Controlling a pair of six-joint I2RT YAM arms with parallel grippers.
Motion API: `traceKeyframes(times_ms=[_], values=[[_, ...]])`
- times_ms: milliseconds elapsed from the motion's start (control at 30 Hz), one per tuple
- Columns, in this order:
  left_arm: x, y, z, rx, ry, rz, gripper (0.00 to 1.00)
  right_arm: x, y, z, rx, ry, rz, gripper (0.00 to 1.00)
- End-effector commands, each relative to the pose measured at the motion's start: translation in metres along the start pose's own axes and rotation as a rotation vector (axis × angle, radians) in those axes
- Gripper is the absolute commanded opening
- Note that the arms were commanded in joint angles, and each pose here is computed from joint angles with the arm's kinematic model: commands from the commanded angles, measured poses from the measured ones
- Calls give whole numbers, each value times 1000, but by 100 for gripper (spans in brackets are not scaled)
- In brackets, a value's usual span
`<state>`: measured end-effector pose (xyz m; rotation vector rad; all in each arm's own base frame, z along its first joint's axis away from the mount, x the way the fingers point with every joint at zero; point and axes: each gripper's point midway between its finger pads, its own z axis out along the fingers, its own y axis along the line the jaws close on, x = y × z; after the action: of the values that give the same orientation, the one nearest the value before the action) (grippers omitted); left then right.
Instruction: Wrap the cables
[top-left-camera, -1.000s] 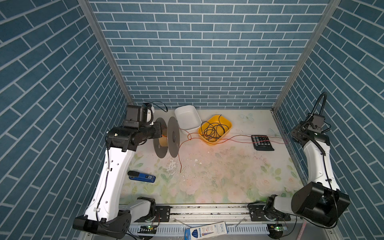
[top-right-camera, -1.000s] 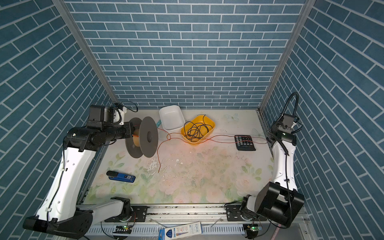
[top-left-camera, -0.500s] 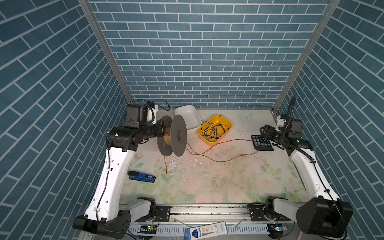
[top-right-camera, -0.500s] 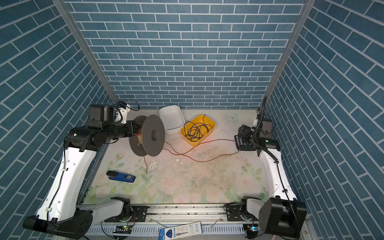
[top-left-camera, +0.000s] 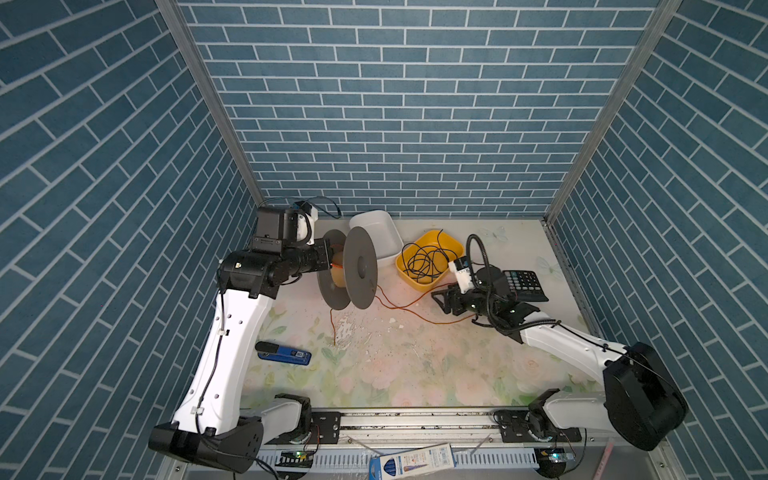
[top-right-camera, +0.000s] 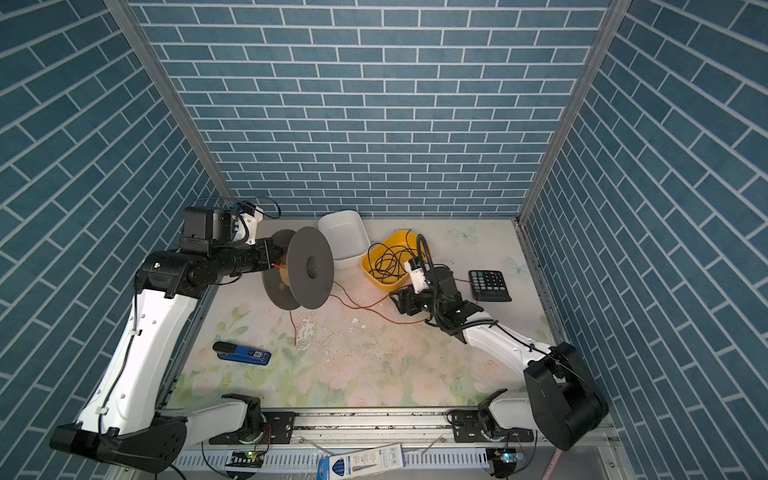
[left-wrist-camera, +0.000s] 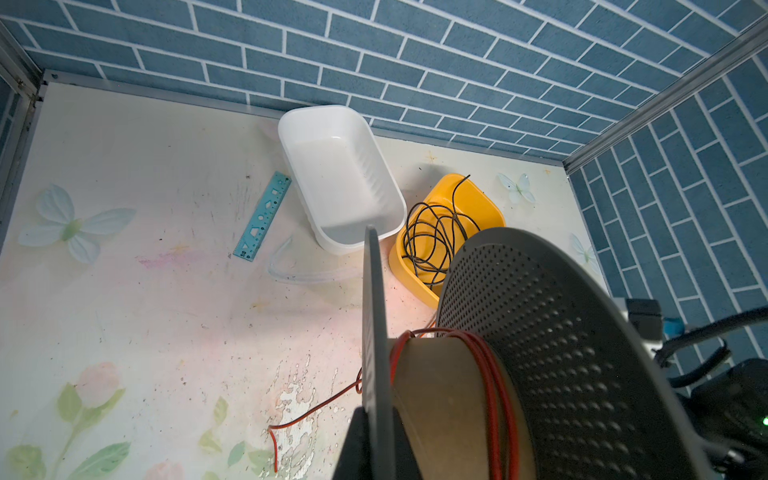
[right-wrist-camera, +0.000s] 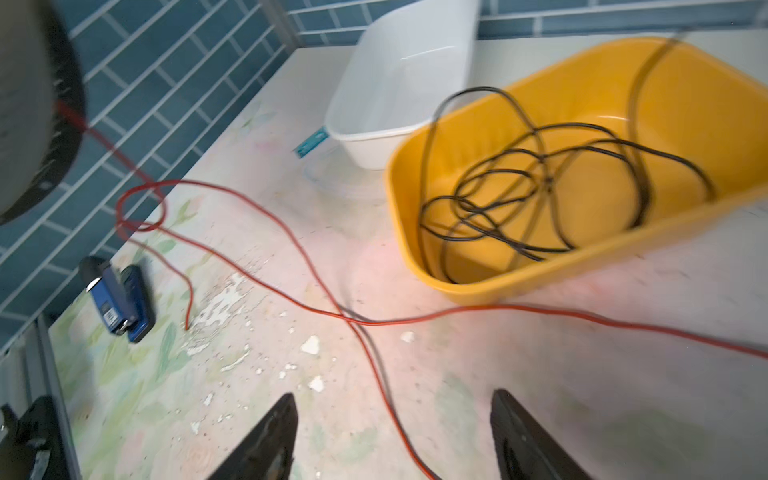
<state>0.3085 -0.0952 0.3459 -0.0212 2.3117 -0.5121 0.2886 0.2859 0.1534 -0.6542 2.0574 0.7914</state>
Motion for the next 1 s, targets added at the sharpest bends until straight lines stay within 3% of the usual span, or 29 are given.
traceKeyframes(times_ms=[0, 267, 567, 967], values=[[-15, -13, -3, 59, -60, -3, 0, -29, 30, 14, -42, -154, -160, 71], [-16, -20, -2, 95, -53, -21, 0, -34, 86, 66, -266, -196, -228, 67], [-11, -17, -3, 82, -42, -17, 0, -43, 114, 105, -417, -206, -222, 60], [-9, -15, -1, 74, -37, -13, 0, -19, 138, 129, -486, -106, -229, 53]])
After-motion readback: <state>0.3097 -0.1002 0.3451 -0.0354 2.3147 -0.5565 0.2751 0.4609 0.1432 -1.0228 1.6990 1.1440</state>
